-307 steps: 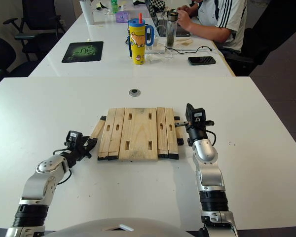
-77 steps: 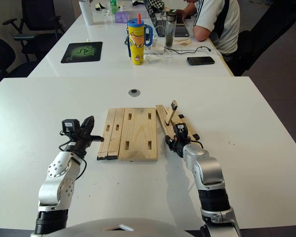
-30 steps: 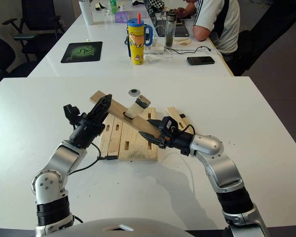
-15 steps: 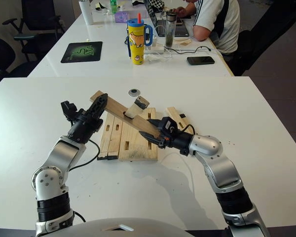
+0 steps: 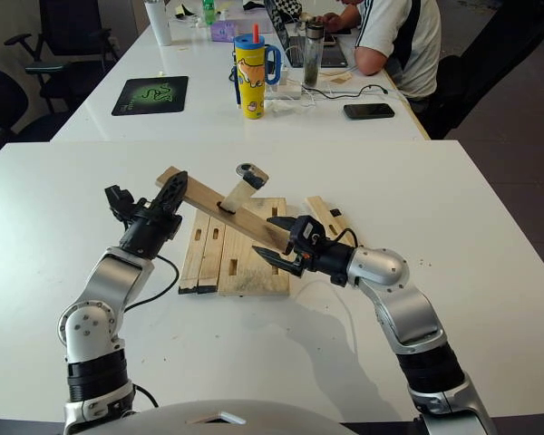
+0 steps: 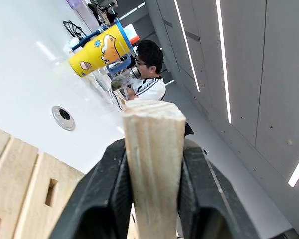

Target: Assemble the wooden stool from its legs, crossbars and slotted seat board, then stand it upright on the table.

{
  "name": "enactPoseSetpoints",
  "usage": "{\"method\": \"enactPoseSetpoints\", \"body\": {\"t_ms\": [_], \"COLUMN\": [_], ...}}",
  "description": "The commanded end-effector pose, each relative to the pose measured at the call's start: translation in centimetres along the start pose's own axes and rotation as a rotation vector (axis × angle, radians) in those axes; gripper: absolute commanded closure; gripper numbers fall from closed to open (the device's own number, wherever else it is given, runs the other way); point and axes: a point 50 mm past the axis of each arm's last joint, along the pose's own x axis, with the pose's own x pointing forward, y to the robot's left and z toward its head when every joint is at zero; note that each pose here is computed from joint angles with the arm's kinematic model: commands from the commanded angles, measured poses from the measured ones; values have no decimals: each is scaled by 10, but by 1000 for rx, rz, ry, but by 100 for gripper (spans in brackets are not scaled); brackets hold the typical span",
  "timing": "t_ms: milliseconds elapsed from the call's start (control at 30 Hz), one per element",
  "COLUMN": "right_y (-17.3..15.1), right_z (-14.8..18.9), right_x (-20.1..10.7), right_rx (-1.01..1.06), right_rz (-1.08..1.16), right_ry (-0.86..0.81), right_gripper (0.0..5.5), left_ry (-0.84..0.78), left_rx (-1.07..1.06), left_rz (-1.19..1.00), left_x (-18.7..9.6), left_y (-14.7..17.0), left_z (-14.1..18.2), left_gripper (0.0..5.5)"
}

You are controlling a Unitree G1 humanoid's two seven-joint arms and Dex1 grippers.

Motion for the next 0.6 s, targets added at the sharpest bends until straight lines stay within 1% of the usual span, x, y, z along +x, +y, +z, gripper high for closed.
{"method": "enactPoseSetpoints", "body": {"t_ms": [33,167,400,500,600], "right_y": [11,14,14,11,1], "right_z": [-23,-39,-59,-68,-74], "right_x": [-9,-8,7,15,24], "right_rx": [-11,-113,-148,-177,-159], "right_rz": [145,224,243,191,82], "right_ry": [161,274,351,389,406], "right_gripper": [245,245,245,245,245], "left_ry": [-84,-144,-136,-142,-146], "left_rx": [41,44,62,67,78], "left_rz": [-3,-22,-21,-15,-10], "left_x": [5,9,9,10,10], "left_y": [-2,-6,-5,-4,-3], "left_z": [22,39,39,40,40], "left_gripper": [447,447,447,447,447]}}
